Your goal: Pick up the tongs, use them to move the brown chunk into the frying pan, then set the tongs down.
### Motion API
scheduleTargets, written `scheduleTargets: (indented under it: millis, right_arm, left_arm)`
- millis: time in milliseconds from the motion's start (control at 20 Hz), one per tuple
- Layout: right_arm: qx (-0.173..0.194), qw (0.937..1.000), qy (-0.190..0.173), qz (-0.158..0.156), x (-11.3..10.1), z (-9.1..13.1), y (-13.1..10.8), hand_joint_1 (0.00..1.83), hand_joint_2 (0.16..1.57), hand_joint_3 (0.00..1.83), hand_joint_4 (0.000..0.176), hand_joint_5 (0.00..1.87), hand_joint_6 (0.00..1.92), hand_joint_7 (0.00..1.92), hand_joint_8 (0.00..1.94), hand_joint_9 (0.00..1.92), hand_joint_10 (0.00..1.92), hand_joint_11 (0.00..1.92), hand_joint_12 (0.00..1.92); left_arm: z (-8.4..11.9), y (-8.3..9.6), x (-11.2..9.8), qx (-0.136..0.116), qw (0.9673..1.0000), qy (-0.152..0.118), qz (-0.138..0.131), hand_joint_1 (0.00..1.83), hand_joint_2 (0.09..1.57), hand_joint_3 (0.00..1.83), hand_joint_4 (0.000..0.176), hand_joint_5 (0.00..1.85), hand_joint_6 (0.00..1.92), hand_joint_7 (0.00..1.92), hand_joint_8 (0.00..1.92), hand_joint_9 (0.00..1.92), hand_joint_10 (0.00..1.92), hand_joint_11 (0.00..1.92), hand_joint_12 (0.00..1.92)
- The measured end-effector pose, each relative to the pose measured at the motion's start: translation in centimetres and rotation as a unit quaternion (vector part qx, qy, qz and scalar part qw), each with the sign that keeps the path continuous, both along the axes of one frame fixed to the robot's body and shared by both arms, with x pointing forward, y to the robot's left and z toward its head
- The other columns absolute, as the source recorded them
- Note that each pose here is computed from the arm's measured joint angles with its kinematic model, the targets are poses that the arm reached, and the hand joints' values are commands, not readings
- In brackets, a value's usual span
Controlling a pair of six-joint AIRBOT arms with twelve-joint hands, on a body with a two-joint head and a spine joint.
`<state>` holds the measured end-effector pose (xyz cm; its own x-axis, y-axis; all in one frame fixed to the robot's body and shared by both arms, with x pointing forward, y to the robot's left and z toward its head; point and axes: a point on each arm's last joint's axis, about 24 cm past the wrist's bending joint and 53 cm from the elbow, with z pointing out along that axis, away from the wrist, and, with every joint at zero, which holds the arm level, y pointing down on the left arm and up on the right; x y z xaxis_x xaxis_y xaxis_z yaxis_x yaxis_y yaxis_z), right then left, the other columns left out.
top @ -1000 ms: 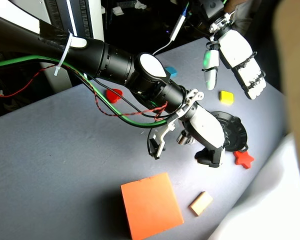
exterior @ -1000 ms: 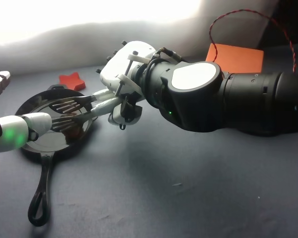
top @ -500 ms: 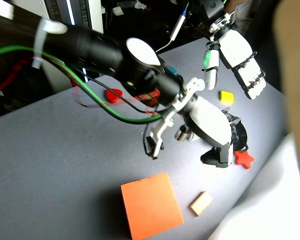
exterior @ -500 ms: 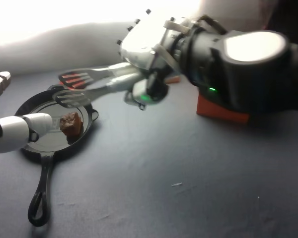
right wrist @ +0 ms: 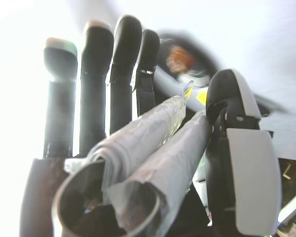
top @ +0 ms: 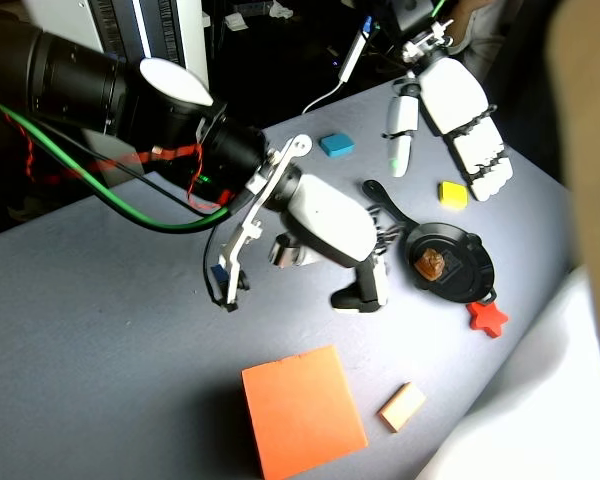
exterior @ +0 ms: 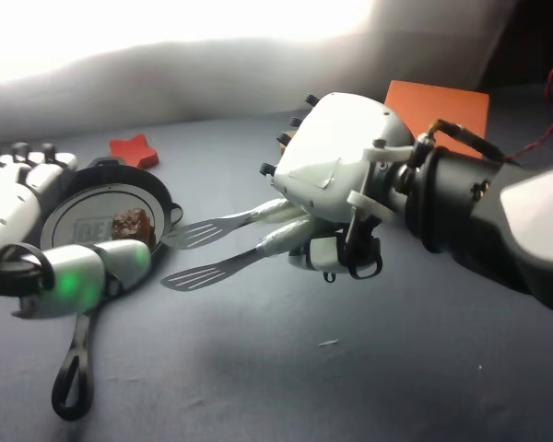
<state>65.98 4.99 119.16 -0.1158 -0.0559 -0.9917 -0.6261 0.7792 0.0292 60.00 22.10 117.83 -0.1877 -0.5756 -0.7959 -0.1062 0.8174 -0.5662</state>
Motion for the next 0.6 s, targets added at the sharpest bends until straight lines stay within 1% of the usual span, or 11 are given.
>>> scheduleTargets:
  millis: [100, 200, 300, 400, 500, 600]
  right_arm:
    - [-0.001, 1.0, 0.007, 0.001, -0.3, -1.0, 0.1, 0.45, 1.26, 0.0, 0.0, 0.67, 0.71, 0.86, 0.92, 0.86, 1.48, 0.72, 1.92]
    - [-0.003, 0.9996, 0.025, 0.009, -1.0, -2.6, 0.6, 0.45, 1.26, 0.0, 0.0, 0.68, 0.71, 0.88, 0.93, 0.88, 1.47, 0.7, 1.92]
    - [-0.013, 0.9994, 0.027, 0.014, -1.5, -3.8, 1.0, 0.43, 1.27, 0.0, 0.0, 0.68, 0.72, 0.87, 0.94, 0.88, 1.47, 0.69, 1.92]
    - [-0.019, 0.9992, 0.033, 0.012, -1.7, -4.8, 0.8, 0.42, 1.28, 0.01, 0.0, 0.67, 0.72, 0.86, 0.94, 0.89, 1.48, 0.76, 1.92]
    - [-0.022, 0.9992, 0.033, 0.008, -1.7, -5.1, 0.6, 0.39, 1.29, 0.01, 0.0, 0.64, 0.74, 0.85, 0.96, 0.87, 1.46, 0.72, 1.92]
    - [-0.022, 0.9992, 0.032, 0.005, -1.6, -5.2, 0.4, 0.43, 1.27, 0.0, 0.0, 0.64, 0.7, 0.83, 0.9, 0.82, 1.42, 0.64, 1.92]
  left_arm:
    - [-0.2, -1.1, -0.3, -0.004, 0.9999, 0.004, -0.011, 0.0, 1.18, 0.0, 0.0, 0.0, 0.0, 0.0, 0.0, 0.0, 0.0, 0.0, 0.0]
    - [-0.2, -2.2, -0.5, -0.006, 0.9997, 0.005, -0.022, 0.0, 1.18, 0.0, 0.0, 0.0, 0.0, 0.0, 0.0, 0.0, 0.0, 0.01, 0.0]
    - [-0.2, -3.2, -0.6, -0.009, 0.9994, 0.005, -0.032, 0.0, 1.17, 0.0, 0.0, 0.0, 0.0, 0.0, 0.0, 0.0, 0.0, 0.0, 0.0]
    - [-0.4, -3.9, -0.7, -0.009, 0.9992, 0.006, -0.039, 0.0, 1.17, 0.0, 0.0, 0.0, 0.0, 0.0, 0.0, 0.0, 0.0, 0.0, 0.0]
    - [-0.5, -4.4, -1.0, -0.01, 0.9989, 0.01, -0.044, 0.0, 1.18, 0.0, 0.0, 0.0, 0.0, 0.0, 0.0, 0.0, 0.0, 0.0, 0.0]
    - [-0.5, -4.7, -1.0, -0.01, 0.9988, 0.01, -0.048, 0.0, 1.19, 0.01, 0.0, 0.0, 0.0, 0.0, 0.0, 0.0, 0.0, 0.0, 0.0]
